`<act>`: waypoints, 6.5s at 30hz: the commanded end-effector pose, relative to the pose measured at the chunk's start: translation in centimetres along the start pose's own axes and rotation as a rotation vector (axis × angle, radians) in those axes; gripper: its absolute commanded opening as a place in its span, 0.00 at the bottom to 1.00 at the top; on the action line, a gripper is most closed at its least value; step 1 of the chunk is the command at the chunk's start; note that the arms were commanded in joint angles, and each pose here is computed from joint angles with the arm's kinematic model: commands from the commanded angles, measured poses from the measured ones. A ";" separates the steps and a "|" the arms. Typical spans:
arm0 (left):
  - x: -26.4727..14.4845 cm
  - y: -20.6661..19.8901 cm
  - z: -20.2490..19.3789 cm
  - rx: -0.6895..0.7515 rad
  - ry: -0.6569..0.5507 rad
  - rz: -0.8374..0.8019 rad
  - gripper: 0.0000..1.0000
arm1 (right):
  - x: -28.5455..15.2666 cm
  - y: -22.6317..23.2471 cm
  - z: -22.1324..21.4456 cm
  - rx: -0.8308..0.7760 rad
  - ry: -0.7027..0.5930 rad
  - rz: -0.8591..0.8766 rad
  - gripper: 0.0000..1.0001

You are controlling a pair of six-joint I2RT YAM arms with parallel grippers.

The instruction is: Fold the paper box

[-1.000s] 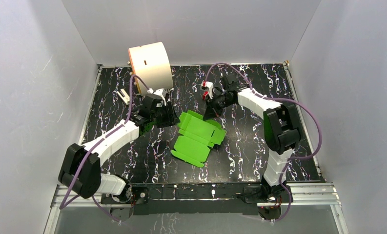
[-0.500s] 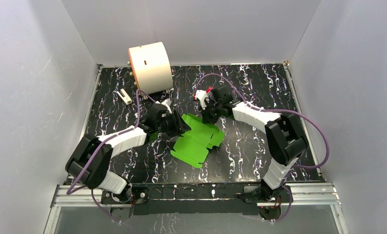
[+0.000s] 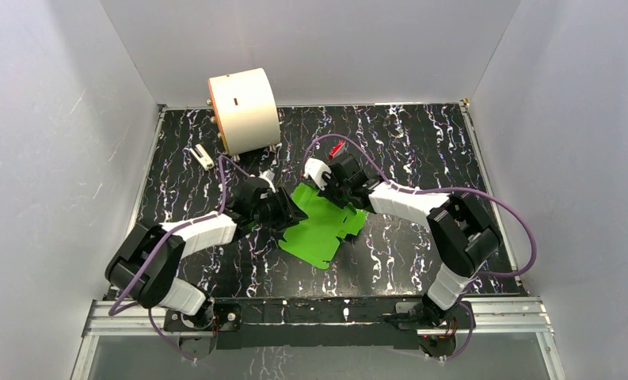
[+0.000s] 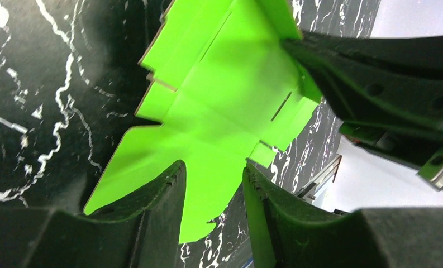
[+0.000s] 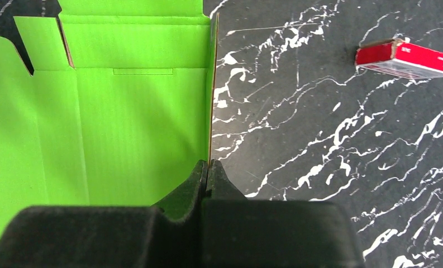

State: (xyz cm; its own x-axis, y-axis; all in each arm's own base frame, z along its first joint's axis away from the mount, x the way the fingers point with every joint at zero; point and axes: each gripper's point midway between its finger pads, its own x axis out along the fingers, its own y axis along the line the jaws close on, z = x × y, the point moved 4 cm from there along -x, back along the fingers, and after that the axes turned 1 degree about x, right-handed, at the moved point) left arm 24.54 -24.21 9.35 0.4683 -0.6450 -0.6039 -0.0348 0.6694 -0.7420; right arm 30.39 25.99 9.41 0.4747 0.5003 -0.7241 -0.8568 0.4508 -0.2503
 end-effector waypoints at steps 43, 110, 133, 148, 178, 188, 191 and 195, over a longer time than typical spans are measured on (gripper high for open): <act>5.6 1.1 -0.6 -0.074 -0.025 0.036 0.09 | -6.3 2.0 7.4 -0.037 -0.172 -0.022 0.00; 4.6 5.5 -3.7 -0.111 -0.020 0.198 0.09 | -7.9 9.1 8.6 0.076 -0.174 0.076 0.01; -1.7 3.3 -1.7 0.056 -0.126 0.176 0.19 | -6.8 4.6 6.4 -0.034 -0.128 -0.081 0.01; -10.3 2.6 5.6 0.206 -0.283 0.367 0.37 | -4.5 2.6 5.3 0.008 -0.149 0.277 0.03; -5.1 3.5 8.7 0.382 0.095 0.283 0.62 | 0.2 0.1 5.9 0.103 -0.142 0.334 0.47; -3.0 5.2 8.1 0.245 0.217 0.250 0.61 | 1.6 -1.2 6.1 0.161 -0.161 0.345 0.63; -2.4 5.4 7.7 0.219 0.246 0.228 0.60 | 2.7 -1.3 5.5 0.196 -0.143 0.387 0.64; -1.5 6.0 7.3 0.196 0.285 0.220 0.57 | 3.5 -1.0 4.9 0.224 -0.138 0.424 0.64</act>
State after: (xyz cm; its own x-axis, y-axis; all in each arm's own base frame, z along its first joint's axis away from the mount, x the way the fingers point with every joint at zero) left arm 29.80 -15.61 7.24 0.2391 -0.4729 -0.8481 0.0743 0.8798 -0.4696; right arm 33.43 30.09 9.89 0.1597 0.7200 -0.6754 -0.9241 0.3497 0.1543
